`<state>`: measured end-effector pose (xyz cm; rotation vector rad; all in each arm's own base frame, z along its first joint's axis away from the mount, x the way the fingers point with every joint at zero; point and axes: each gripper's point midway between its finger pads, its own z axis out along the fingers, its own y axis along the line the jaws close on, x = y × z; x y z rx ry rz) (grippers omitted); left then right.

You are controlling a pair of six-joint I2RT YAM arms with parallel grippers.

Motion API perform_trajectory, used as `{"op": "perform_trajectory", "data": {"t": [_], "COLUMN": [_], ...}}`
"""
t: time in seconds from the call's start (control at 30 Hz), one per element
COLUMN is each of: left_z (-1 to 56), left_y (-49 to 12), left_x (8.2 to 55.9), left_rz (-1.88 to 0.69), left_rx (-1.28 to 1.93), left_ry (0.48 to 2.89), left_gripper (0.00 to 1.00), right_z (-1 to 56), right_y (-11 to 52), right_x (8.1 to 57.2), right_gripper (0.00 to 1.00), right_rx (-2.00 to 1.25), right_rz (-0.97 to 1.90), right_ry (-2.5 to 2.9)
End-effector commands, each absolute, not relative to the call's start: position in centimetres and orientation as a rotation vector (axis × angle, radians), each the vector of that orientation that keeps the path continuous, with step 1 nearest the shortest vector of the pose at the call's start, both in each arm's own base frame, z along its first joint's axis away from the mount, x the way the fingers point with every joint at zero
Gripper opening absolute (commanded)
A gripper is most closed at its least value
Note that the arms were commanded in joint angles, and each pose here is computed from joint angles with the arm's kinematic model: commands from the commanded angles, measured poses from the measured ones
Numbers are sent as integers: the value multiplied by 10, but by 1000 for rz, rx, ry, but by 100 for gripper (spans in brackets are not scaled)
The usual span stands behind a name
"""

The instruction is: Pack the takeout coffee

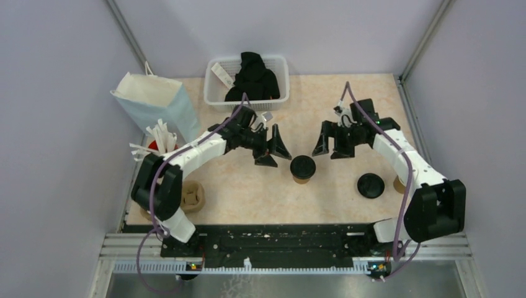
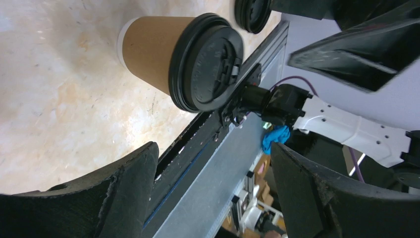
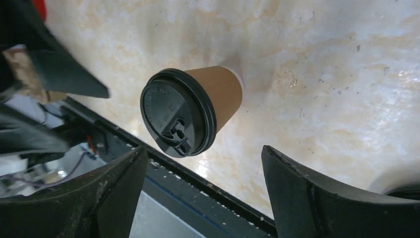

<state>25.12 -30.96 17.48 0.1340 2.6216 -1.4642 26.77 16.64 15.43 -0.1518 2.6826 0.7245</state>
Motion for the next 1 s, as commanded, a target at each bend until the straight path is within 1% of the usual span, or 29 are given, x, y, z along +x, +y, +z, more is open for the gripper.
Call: {"op": "perform_trajectory", "data": {"t": [0.0,0.13,0.57,0.83,0.97], "left_z": [159,146,119,107,94], "left_y": [-342,-351,-352,-352,-347], "left_x": [250,253,258,261,258], "left_rz": [-1623,-1638,-1611,-1572,-1531], "left_rx": [200,218,187,182,164], "left_ry": [2626,2641,2688,2713,2757], "left_gripper": [87,80,63,55,52], "right_z": [170,158,119,110,100], "right_y": [183,186,180,183,178], "right_x": [262,258,261,270,270], "right_gripper": [82,75,51,50,49], "right_rx": [-162,-147,-43,-2,96], "right_rz": [1265,1396,1474,1509,1559], "right_ry": [2489,2467,2494,2485,2478]}}
